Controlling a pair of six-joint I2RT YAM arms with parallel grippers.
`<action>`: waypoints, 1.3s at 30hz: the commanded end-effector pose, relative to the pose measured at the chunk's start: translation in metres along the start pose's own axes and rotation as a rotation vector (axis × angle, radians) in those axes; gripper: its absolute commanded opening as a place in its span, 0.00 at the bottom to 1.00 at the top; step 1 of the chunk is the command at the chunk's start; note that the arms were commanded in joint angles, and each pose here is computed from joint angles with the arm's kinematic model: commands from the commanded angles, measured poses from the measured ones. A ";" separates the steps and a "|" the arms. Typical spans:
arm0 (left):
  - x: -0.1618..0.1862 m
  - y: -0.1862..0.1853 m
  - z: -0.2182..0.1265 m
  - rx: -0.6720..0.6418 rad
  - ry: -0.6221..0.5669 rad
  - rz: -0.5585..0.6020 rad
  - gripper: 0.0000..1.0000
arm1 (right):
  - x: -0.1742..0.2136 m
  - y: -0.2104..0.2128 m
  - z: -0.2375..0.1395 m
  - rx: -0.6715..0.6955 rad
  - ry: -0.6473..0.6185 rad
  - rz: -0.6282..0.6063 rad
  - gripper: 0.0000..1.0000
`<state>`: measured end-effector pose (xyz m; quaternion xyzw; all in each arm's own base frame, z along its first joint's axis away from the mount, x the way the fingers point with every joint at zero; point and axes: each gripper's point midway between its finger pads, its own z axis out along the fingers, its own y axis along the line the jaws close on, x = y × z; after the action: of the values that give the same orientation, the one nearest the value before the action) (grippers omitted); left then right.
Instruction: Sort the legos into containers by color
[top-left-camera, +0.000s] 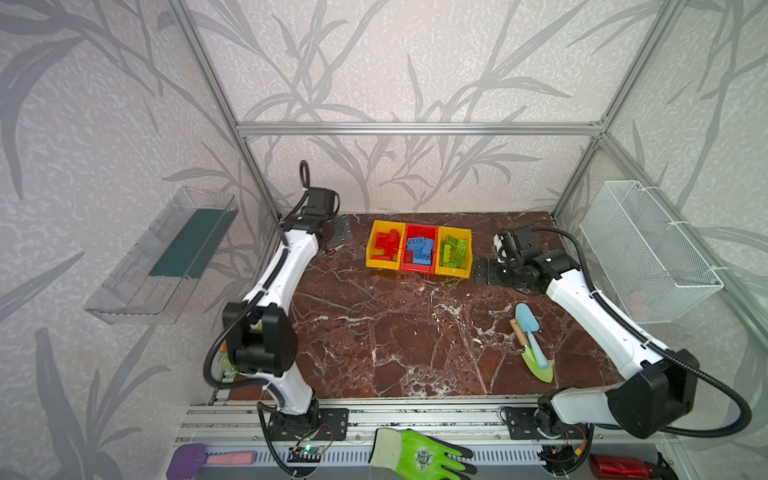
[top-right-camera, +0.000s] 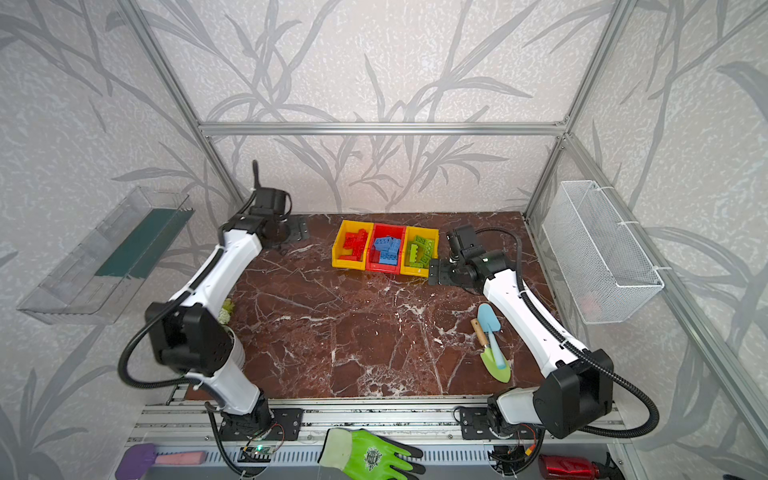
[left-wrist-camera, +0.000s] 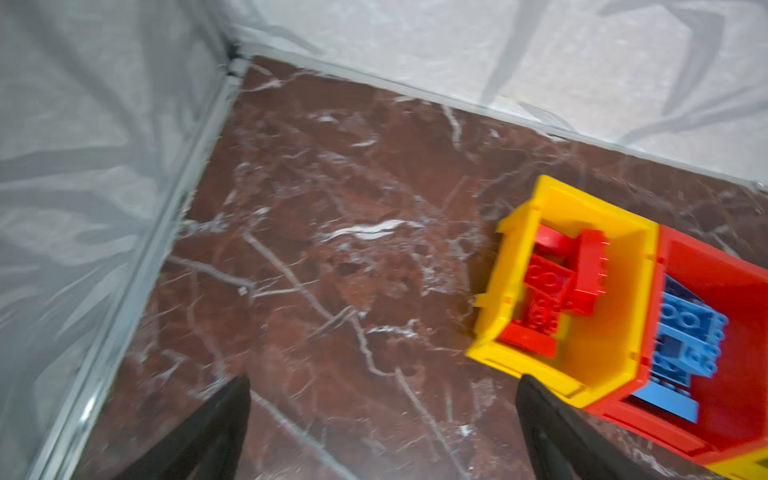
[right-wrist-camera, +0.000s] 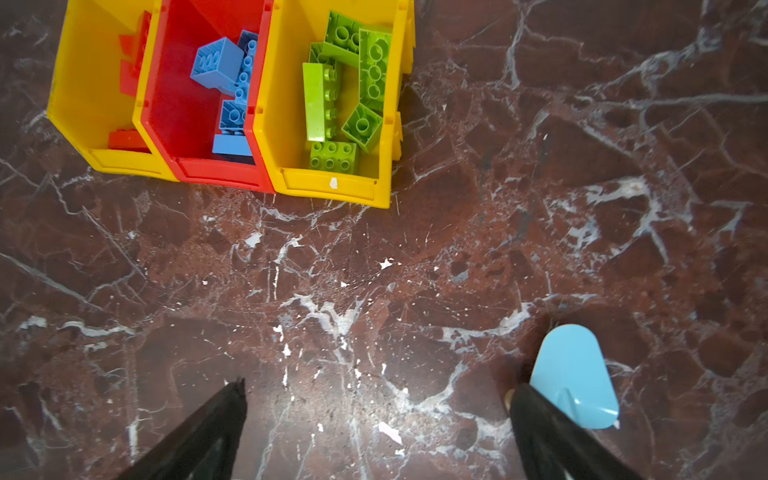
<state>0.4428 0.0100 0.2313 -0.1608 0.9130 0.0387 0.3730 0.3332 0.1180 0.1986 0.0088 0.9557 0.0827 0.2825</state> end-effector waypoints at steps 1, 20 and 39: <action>0.024 0.034 -0.008 -0.065 -0.089 0.002 0.99 | -0.014 -0.008 -0.001 0.031 -0.112 -0.110 0.99; 0.105 0.088 0.003 -0.126 -0.425 0.044 0.99 | -0.014 -0.020 0.054 0.056 -0.419 -0.273 0.99; 0.120 0.065 0.068 -0.047 -0.454 0.086 0.99 | -0.024 -0.078 0.079 0.151 -0.582 -0.307 0.99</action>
<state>0.3713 0.0582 0.0784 -0.1405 0.8234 0.1222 0.5361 0.3962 0.0509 0.1223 -0.0758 0.8468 -0.0430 0.5247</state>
